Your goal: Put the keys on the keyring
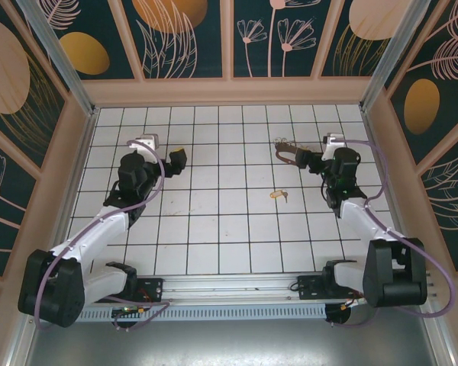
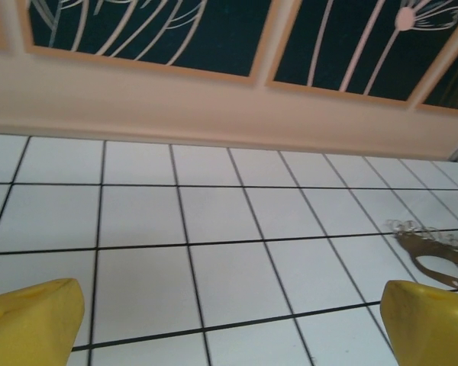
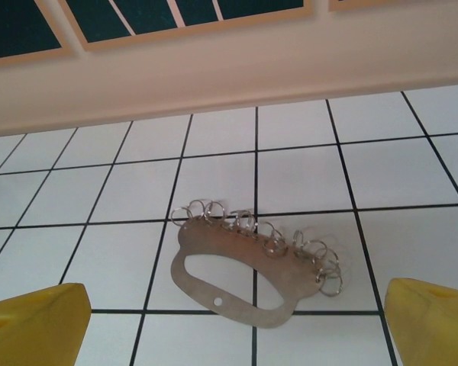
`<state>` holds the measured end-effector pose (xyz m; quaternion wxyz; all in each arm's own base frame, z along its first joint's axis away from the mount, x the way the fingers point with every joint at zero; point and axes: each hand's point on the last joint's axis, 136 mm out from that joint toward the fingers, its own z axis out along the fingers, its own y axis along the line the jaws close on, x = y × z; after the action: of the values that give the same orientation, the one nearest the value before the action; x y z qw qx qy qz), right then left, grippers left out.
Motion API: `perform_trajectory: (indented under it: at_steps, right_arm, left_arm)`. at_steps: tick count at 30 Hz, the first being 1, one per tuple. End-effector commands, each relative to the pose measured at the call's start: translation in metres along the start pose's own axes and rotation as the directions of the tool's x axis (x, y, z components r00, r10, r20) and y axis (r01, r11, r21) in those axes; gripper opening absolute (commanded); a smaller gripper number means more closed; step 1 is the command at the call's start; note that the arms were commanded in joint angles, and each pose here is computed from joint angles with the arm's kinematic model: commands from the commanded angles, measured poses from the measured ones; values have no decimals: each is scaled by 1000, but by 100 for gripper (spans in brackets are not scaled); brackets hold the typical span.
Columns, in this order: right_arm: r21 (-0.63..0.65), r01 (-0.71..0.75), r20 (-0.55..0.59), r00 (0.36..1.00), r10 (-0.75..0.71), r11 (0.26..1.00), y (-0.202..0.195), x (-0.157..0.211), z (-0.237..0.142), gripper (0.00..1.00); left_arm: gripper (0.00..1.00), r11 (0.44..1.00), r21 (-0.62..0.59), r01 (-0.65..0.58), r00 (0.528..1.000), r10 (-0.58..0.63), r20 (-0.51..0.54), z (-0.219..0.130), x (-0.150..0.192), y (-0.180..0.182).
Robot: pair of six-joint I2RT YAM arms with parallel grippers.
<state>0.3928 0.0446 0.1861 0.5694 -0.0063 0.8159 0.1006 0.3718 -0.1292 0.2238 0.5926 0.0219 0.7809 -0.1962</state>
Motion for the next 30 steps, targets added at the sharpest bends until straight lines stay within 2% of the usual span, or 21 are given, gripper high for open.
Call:
perform_trajectory:
  at_steps: [1,7,15,23,30]
  right_arm:
    - [-36,-3,5,1000,4,999,5,-14,9,99]
    - [-49,23,-52,998,-25,999,5,-18,37,99]
    - [-84,59,-169,983,-72,995,5,-15,96,99]
    - [-116,117,-307,940,-148,986,17,18,146,97]
    - [-152,156,-426,881,-207,976,15,52,173,90]
  left_arm:
    - [99,998,60,3,1000,-3,-8,4,-3,-24]
    - [99,994,111,20,998,-14,-58,15,5,-46]
    - [99,986,166,25,991,-3,-134,24,22,-65]
    - [99,978,206,31,987,2,-160,32,34,-73]
    - [99,969,243,36,992,-5,-127,20,23,-80]
